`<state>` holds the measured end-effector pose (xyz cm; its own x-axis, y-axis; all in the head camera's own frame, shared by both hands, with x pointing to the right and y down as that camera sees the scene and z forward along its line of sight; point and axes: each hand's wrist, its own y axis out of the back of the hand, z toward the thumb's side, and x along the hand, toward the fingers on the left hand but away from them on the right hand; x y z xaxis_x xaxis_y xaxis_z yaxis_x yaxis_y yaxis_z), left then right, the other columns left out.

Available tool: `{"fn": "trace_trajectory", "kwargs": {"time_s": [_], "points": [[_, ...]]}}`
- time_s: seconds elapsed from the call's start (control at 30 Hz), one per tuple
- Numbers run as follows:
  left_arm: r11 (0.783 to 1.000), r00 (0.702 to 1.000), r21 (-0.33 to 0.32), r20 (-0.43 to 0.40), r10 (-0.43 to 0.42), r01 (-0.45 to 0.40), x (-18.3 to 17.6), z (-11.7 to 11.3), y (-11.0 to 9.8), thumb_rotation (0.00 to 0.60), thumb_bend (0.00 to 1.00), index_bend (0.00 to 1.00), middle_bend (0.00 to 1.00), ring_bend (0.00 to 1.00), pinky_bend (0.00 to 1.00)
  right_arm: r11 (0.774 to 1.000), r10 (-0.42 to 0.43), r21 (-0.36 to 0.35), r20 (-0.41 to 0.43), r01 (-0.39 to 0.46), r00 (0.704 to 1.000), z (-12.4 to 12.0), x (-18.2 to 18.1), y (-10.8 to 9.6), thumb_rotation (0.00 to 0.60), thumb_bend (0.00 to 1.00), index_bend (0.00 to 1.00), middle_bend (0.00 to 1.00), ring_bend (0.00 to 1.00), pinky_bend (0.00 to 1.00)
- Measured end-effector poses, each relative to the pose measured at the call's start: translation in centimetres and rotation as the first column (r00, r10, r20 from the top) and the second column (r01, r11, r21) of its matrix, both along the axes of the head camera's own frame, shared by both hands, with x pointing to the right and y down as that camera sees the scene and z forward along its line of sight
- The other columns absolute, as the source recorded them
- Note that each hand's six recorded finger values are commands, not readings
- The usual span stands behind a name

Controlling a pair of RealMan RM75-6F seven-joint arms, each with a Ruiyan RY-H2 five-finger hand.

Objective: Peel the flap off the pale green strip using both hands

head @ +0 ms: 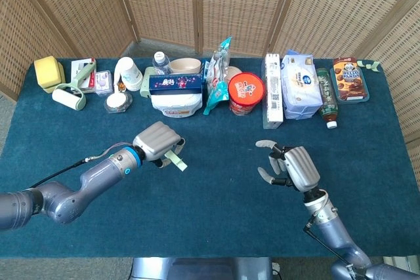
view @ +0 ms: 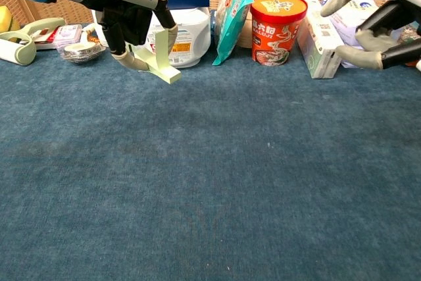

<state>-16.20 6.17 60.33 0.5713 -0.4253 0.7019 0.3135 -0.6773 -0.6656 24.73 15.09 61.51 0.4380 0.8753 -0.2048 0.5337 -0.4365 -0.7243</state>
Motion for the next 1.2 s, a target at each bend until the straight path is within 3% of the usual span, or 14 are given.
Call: {"fn": "trace_trajectory", "kwargs": {"time_s": [0.4,1.2], "points": [[1.000,1.000,0.006,0.002,0.017,-0.017,1.5,-0.3,-0.6,0.600,0.37,0.61,1.00,1.00,1.00,1.000,-0.021,-0.001,-0.006,0.021,1.000,0.6,-2.0,-0.1,0.497,0.30,0.51,1.00,1.00,0.83],[0.999,0.999,-0.004,0.006,0.044,-0.044,3.9,0.0,-0.4,0.600,0.37,0.61,1.00,1.00,1.00,0.998,-0.043,0.044,0.039,0.041,0.998,-0.2,-5.8,-1.2,0.498,0.30,0.47,1.00,1.00,0.83]]}}
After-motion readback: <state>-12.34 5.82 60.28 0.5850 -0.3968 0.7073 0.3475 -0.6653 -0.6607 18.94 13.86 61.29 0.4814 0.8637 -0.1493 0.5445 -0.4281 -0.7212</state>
